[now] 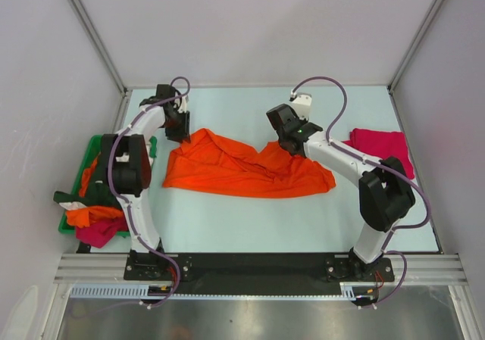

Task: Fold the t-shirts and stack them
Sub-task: Grap the side of the flattened tshirt furthest away from the robot with both arms

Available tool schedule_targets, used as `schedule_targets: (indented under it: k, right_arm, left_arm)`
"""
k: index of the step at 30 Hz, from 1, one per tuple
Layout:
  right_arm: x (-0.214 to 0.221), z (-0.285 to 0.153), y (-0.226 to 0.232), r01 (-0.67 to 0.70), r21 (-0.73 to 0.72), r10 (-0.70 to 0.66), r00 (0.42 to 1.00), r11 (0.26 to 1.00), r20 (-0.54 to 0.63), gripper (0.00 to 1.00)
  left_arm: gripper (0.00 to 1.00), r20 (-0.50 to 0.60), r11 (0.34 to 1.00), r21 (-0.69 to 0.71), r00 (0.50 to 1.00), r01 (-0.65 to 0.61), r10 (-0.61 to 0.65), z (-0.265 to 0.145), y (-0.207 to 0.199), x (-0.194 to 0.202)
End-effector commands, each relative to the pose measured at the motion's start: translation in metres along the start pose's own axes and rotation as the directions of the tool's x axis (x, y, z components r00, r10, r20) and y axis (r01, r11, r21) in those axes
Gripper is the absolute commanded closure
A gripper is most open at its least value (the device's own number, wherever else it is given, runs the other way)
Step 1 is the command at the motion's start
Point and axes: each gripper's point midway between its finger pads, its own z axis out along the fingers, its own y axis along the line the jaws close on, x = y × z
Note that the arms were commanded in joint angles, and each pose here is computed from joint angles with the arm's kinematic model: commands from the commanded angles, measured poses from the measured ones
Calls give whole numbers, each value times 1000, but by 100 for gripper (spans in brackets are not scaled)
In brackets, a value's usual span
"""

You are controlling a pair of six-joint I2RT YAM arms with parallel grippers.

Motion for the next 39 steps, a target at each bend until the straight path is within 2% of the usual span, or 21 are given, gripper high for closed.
schedule_targets:
  k: [1, 7, 22, 25, 27, 28, 31, 39]
  right_arm:
    - [-23, 0, 17, -9, -48, 12, 999, 999, 48, 100]
    - [-23, 7, 19, 0, -54, 2, 999, 999, 40, 100]
    - [-17, 13, 22, 7, -61, -5, 1000, 998, 30, 100]
    - [-19, 14, 21, 9, -57, -7, 999, 998, 33, 100]
    - [-19, 15, 20, 9, -56, -8, 999, 998, 34, 100]
    - [-21, 16, 20, 8, -55, -6, 999, 998, 37, 100]
    - [-27, 19, 19, 5, -54, -3, 999, 999, 46, 100]
    - [-81, 47, 8, -58, -8, 58, 992, 998, 110, 100]
  left_arm:
    - [61, 66, 996, -82, 997, 33, -27, 2, 20, -29]
    - [61, 59, 986, -161, 998, 45, -36, 14, 36, -34]
    - [62, 21, 985, -165, 999, 41, -38, 27, 41, -26]
    - [76, 11, 988, -152, 999, 39, -38, 31, 39, -25]
    - [96, 17, 988, -150, 999, 39, -37, 31, 39, -27]
    - [100, 18, 988, -150, 999, 39, -37, 31, 39, -27]
    - [100, 38, 988, -150, 999, 40, -35, 26, 39, -30]
    - [100, 186, 988, -149, 983, 29, -1, -6, 36, -74]
